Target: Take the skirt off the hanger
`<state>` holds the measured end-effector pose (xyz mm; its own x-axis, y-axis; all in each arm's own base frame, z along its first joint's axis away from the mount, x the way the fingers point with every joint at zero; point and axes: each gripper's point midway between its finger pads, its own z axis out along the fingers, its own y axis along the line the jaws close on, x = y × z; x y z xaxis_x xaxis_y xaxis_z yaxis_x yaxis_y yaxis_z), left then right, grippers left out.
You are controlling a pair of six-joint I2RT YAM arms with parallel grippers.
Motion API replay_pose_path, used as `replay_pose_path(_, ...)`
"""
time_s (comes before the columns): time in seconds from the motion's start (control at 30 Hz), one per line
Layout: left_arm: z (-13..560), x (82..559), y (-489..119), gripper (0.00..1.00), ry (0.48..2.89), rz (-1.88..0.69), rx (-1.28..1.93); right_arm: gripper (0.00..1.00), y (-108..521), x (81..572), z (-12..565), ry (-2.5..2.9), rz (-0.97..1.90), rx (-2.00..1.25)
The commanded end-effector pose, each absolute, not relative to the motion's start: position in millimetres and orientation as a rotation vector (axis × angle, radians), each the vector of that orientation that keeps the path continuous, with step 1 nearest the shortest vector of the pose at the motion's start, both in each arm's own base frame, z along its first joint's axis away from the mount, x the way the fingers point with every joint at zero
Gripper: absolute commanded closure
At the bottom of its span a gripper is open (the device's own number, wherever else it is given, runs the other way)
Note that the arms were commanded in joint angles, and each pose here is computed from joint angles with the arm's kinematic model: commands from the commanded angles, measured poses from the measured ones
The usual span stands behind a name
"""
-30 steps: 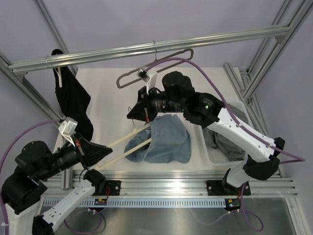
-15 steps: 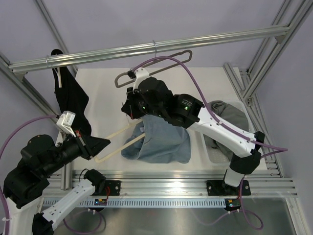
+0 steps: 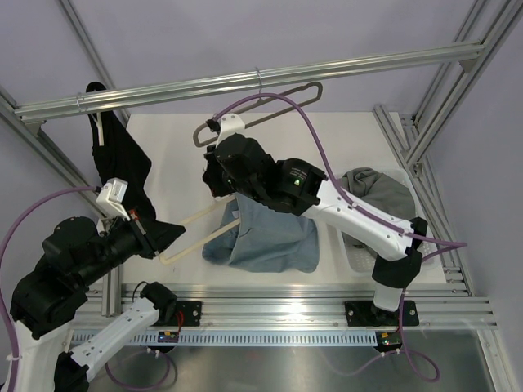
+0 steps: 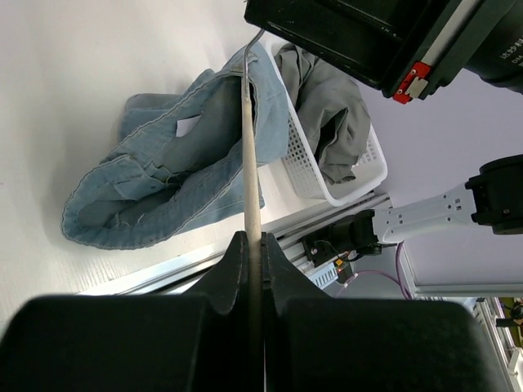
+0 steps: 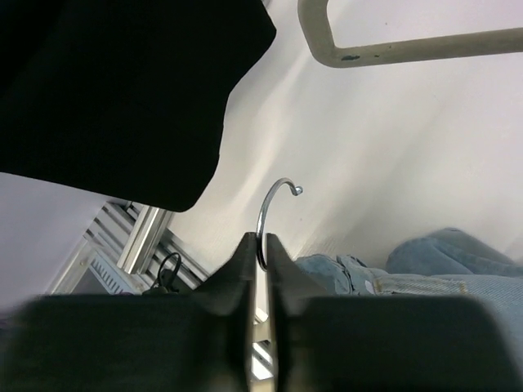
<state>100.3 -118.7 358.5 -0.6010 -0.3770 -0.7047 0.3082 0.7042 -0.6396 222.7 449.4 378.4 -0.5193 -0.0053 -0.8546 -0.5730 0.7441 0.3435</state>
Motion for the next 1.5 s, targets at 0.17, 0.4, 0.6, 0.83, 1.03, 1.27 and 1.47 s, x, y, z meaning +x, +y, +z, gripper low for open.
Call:
replay_pose_path(0.17, 401, 101, -107, 1.0, 1.861, -0.926, -0.032, 0.01, 405, 205, 398, 2.018, 0.751, -0.343)
replay_pose_path(0.4, 407, 85, -99, 1.0, 1.856, -0.918, 0.007, 0.01, 324, 190, 363, 2.043, 0.63, -0.305)
replay_pose_path(0.6, 414, 82, -110, 1.0, 1.838, -0.988, 0.046, 0.01, 333, 183, 357, 2.023, 0.692, -0.377)
replay_pose_path(0.83, 426, 75, -108, 1.0, 1.812, -1.011, 0.05, 0.03, 360, 182, 336, 2.066, 0.697, -0.464)
replay_pose_path(1.03, 425, 78, -112, 1.0, 1.812, -1.026, 0.052, 0.09, 377, 185, 319, 2.095, 0.703, -0.432)
replay_pose_path(1.27, 424, 80, -116, 1.0, 1.813, -1.039, 0.056, 0.12, 389, 184, 310, 2.107, 0.687, -0.447)
replay_pose_path(1.47, 429, 73, -112, 1.0, 1.801, -1.041, 0.069, 0.33, 372, 199, 305, 2.115, 0.553, -0.347)
